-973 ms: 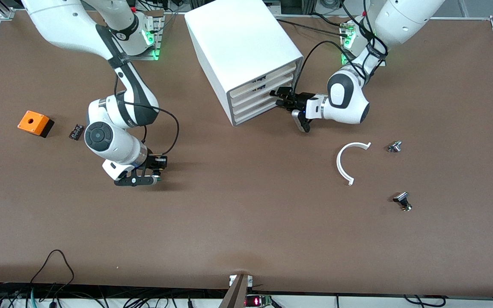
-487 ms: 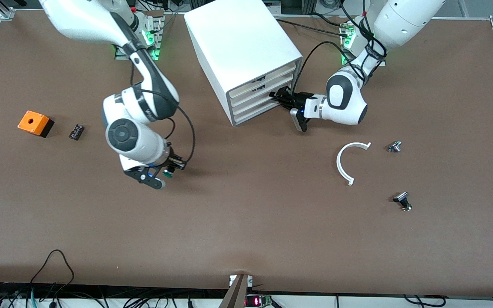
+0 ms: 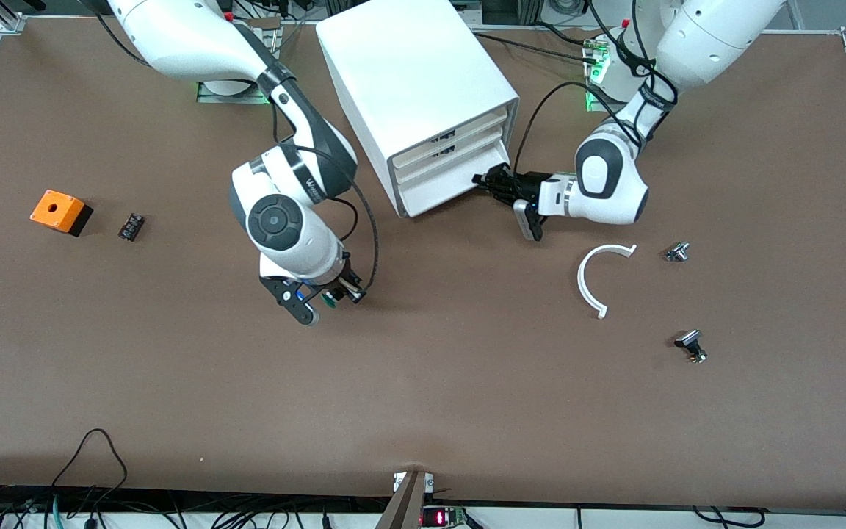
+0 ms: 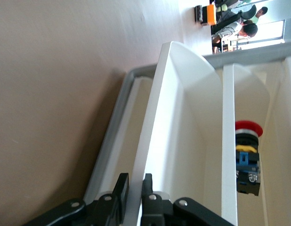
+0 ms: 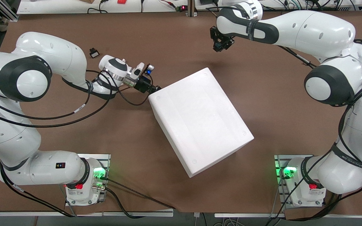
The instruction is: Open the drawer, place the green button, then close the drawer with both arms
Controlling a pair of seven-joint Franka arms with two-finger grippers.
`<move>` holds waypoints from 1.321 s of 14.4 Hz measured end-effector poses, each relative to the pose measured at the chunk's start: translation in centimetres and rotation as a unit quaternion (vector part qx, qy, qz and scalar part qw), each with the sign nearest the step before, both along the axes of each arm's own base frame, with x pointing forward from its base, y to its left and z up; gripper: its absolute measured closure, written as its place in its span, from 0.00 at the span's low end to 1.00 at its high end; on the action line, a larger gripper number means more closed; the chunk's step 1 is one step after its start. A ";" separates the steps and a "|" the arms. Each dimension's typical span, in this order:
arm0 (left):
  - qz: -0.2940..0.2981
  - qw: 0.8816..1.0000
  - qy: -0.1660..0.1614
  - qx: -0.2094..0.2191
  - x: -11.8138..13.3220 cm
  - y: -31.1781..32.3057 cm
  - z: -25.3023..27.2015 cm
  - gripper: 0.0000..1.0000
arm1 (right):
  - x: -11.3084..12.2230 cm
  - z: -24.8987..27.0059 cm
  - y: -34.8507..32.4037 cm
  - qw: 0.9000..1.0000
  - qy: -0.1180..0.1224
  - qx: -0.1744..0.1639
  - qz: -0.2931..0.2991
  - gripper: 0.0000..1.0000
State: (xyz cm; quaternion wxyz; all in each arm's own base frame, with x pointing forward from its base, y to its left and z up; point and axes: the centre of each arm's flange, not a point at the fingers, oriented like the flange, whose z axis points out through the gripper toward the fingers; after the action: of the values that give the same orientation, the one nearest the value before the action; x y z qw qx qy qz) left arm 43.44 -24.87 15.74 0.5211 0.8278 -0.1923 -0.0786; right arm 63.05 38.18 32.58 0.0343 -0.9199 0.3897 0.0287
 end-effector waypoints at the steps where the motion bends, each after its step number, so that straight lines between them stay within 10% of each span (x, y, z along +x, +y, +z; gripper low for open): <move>1: 0.001 1.000 -0.009 0.003 1.0 0.7 0.2 0.84 | 0.0 0.4 0.9 1.000 -0.005 0.004 -0.013 0.59; 7: 0.012 0.999 -0.038 0.010 6.4 4.8 0.5 0.84 | -0.9 4.4 7.3 0.995 -0.035 0.040 -0.087 0.59; 12: 0.018 0.999 -0.044 0.007 7.8 5.6 0.6 0.84 | -6.1 5.8 14.6 0.990 -0.048 0.047 -0.124 0.59; 19: -0.006 0.999 -0.041 -0.008 10.6 9.3 2.8 0.24 | -13.7 5.1 22.5 0.982 -0.050 0.064 -0.172 0.59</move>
State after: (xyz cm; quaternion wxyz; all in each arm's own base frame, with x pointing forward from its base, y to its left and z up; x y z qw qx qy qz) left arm 54.06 -15.61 18.56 0.5194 0.8248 -0.2185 -0.0462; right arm 49.39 60.72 37.63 0.1171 -0.8353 0.5372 0.0009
